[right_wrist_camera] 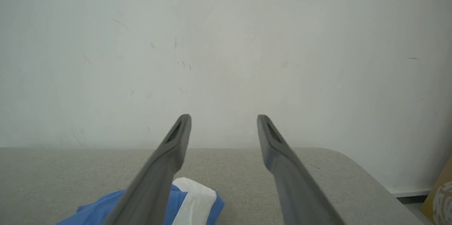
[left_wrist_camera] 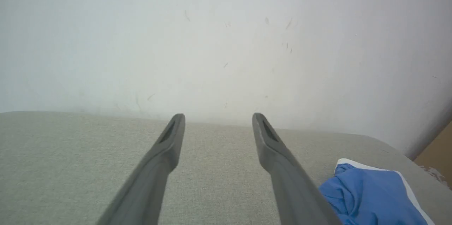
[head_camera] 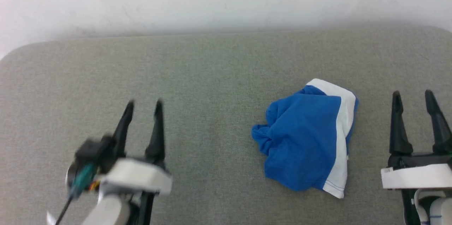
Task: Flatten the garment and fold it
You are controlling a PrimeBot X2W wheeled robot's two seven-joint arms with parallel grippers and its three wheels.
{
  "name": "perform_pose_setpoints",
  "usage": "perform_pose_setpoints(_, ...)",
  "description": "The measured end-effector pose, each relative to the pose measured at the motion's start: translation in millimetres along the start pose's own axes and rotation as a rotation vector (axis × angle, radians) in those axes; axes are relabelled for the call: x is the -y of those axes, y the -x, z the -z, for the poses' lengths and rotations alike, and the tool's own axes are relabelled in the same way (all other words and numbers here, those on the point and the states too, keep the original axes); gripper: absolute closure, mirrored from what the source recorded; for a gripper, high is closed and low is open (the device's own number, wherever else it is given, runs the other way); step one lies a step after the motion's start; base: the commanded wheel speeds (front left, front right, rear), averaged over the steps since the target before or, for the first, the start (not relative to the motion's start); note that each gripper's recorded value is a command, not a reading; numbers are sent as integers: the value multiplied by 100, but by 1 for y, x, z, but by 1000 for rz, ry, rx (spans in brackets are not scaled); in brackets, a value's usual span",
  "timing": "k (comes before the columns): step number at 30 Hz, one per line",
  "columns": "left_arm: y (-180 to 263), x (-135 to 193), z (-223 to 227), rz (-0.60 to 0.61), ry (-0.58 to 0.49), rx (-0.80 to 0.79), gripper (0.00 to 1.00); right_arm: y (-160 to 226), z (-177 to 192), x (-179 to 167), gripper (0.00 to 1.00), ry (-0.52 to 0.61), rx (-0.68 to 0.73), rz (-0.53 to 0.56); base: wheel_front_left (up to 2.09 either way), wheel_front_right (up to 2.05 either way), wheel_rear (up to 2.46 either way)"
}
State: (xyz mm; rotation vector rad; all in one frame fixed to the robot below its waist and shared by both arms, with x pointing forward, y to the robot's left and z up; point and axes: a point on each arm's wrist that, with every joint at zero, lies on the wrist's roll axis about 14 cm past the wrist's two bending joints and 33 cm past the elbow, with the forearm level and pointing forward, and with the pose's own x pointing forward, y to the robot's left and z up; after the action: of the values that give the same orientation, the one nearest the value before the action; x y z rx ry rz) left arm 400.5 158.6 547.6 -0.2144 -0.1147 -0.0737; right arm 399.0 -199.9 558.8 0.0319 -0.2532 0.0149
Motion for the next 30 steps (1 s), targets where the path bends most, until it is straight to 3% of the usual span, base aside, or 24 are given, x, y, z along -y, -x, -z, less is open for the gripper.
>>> perform_pose_setpoints(4, 37, -22, 19, -111, 7, -52, 0, 7, 7, -5, 0, -9, -28, -13, 0, 0, 0)
perform_pose_setpoints(11, 48, -24, 21, -133, 19, -39, 0, 2, 23, -29, 0, -61, -72, -75, 0, 0, 0)
perform_pose_setpoints(17, 36, -26, 25, -136, 29, -31, 0, -50, 22, -81, 0, -47, -135, -245, 0, 0, 0)
perform_pose_setpoints(23, 26, -28, 44, -145, 56, -68, 0, -86, 60, -108, 0, 75, -418, -431, 0, 0, 0)
perform_pose_setpoints(27, 27, -34, 53, -165, 65, -89, 0, -101, 90, -101, 0, 162, -603, -452, 0, 0, 0)
perform_pose_setpoints(30, 32, -42, 59, -192, 68, -105, 0, -90, 129, -88, 0, 229, -820, -448, 0, 0, 0)
